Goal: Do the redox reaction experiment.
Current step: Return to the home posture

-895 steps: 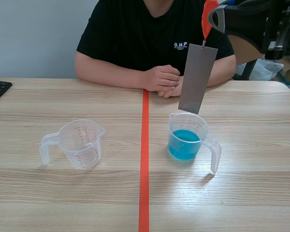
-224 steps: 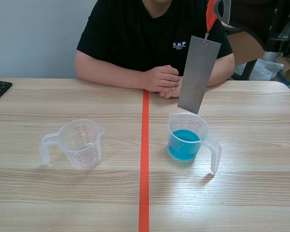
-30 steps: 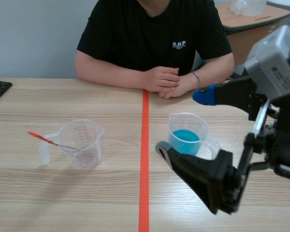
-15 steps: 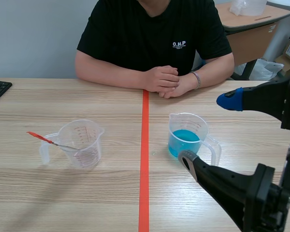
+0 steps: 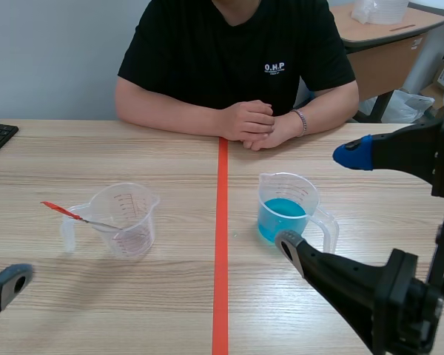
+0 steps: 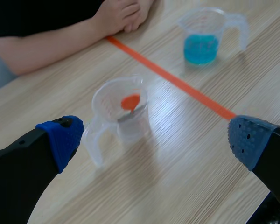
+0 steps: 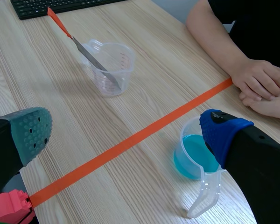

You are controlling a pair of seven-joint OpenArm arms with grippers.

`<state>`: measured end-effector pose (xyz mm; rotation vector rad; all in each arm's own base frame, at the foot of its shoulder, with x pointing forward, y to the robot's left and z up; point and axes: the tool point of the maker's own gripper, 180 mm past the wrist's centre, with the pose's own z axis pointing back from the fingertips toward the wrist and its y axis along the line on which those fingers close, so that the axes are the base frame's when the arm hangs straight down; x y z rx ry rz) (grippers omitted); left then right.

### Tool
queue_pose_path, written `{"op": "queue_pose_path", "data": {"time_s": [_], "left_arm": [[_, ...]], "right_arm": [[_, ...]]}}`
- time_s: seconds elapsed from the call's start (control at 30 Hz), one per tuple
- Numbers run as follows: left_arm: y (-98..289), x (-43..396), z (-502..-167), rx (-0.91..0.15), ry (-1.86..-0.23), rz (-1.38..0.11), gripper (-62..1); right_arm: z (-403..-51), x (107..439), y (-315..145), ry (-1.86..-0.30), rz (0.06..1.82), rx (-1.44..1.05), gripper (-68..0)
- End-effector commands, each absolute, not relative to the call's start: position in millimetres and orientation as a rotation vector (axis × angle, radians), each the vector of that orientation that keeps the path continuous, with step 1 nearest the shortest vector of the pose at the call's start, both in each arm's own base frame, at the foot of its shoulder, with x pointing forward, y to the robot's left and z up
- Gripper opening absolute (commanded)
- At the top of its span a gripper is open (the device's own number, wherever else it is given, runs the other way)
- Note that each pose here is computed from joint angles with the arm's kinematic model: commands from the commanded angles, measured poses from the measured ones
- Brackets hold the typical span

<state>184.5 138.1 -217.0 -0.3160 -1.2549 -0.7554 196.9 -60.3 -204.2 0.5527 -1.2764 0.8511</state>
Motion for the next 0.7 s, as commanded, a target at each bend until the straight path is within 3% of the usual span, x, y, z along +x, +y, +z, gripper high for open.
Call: {"op": "queue_pose_path", "data": {"time_s": [0.0, 0.27, 0.67], "left_arm": [[134, 194, -206, -0.315, -1.293, -0.747, 1.4], [120, 210, -193, -0.340, -1.307, -0.829, 1.4], [121, 218, -191, -0.312, -1.308, -0.838, 1.4]], "right_arm": [[-192, 201, -58, -1.321, 0.851, 0.563, 0.4], [-192, 201, -58, -1.322, 0.851, 0.564, 0.4], [-192, 201, -58, -1.321, 0.851, 0.563, 0.4]]}}
